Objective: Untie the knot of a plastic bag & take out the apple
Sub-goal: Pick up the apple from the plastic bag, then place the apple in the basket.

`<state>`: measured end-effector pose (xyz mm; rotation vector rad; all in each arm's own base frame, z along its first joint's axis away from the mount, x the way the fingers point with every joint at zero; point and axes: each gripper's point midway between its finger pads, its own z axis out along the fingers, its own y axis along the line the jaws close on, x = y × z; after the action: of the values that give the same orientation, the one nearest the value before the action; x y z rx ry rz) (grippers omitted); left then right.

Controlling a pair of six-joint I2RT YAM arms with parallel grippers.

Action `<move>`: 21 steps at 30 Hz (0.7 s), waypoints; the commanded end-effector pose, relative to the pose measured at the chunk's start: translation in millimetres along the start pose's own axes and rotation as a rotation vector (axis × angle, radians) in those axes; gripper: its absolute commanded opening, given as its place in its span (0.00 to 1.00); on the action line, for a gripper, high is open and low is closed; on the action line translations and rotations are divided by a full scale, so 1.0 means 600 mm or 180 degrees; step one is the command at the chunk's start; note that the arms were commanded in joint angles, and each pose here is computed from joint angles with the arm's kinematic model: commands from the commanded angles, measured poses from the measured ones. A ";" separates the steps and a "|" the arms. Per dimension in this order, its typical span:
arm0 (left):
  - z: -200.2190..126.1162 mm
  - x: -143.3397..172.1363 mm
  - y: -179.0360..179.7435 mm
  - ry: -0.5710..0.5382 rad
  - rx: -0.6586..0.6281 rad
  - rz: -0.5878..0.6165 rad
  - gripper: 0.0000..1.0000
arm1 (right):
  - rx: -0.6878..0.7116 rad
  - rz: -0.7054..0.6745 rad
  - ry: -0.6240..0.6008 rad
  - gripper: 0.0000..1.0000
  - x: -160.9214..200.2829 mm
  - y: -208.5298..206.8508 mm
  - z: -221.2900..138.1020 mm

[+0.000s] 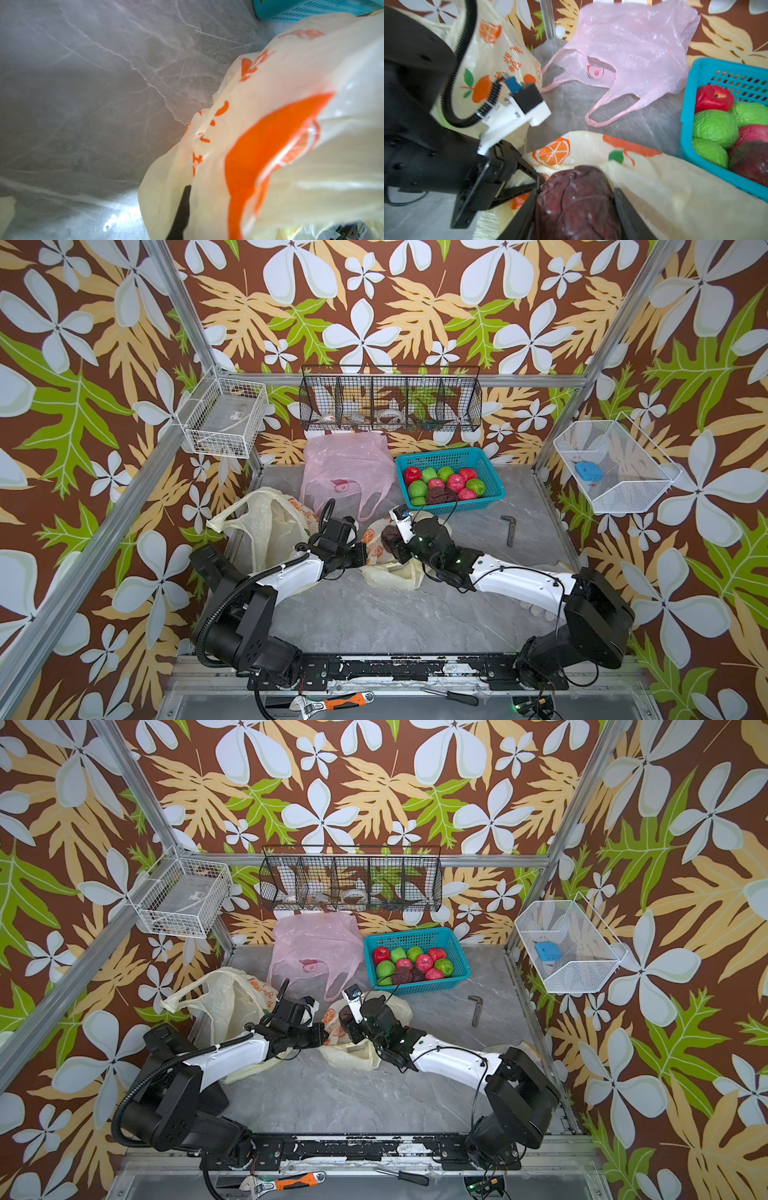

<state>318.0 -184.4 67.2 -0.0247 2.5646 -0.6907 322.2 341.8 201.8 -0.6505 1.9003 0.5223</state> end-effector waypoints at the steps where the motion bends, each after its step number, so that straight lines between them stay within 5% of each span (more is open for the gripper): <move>1: -0.005 -0.011 -0.007 -0.0072 0.0046 0.0014 0.00 | -0.0142 0.0061 -0.0113 0.38 -0.028 0.013 -0.016; 11: -0.019 0.000 0.001 -0.0129 0.0008 -0.0018 0.00 | 0.0384 -0.0269 -0.0377 0.38 -0.094 -0.035 -0.071; 21: -0.041 0.027 0.026 -0.0243 -0.0101 -0.0075 0.00 | 0.1351 -0.0167 -0.0409 0.38 -0.113 -0.229 -0.093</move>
<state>291.1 -165.2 68.5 -0.0657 2.5287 -0.6613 378.0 241.5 275.4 -0.4540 1.7971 0.1882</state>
